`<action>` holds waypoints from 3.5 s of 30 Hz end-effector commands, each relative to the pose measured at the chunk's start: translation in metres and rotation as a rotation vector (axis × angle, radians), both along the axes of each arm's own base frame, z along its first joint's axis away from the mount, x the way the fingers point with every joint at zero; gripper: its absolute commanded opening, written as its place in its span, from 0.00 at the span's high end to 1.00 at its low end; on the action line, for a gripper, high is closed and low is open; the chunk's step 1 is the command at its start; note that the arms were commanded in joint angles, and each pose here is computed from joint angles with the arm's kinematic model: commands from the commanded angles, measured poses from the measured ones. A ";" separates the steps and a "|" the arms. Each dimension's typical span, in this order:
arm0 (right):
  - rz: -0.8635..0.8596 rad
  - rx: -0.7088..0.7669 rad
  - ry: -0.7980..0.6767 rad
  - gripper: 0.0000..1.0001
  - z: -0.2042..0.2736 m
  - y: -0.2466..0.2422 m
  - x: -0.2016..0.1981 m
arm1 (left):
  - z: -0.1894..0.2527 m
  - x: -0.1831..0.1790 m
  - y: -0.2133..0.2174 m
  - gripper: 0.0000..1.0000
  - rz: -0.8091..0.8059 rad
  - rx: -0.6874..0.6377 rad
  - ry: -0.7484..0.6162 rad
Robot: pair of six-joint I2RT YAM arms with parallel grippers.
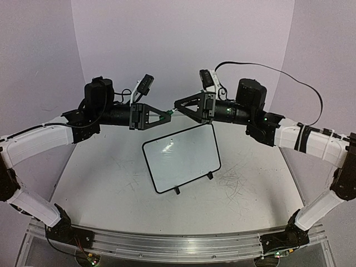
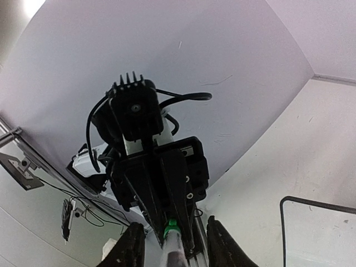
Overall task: Write a sentence on the whiteboard
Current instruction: Open the pen cap from the whiteboard marker, then put down the pen cap at the corner of the board.
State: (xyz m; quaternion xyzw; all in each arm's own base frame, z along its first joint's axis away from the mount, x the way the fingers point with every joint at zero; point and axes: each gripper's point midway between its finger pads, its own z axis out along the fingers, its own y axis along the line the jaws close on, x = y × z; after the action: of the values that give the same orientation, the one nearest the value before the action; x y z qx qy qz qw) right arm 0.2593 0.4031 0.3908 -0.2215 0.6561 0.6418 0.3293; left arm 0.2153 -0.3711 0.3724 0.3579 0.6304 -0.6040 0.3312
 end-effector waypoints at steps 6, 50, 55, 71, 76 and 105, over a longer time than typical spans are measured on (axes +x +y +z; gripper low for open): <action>0.038 0.104 -0.011 0.90 0.025 0.006 0.000 | 0.020 -0.001 0.006 1.00 0.039 -0.050 -0.048; -0.427 0.021 0.019 1.00 -0.002 -0.180 0.069 | -0.244 0.121 0.213 1.00 1.110 0.758 0.485; -0.434 0.016 0.026 1.00 -0.005 -0.181 0.068 | -0.280 0.114 0.204 1.00 1.022 0.782 0.531; -0.436 0.004 0.047 1.00 -0.014 -0.180 0.071 | -0.337 0.095 0.247 0.99 1.032 1.206 0.546; -0.437 -0.001 0.052 1.00 -0.017 -0.180 0.072 | -0.343 0.075 0.249 0.93 0.903 1.324 0.583; -0.453 -0.041 0.056 1.00 -0.034 -0.182 0.070 | -0.332 0.086 0.245 0.53 0.906 1.308 0.547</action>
State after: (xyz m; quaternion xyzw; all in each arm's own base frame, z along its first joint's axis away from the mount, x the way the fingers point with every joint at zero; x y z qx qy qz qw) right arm 0.3343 0.2236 0.3457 -0.0431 0.7208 0.5515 0.4177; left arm 0.2824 -0.1159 0.0095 0.0396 0.9974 0.0390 0.0459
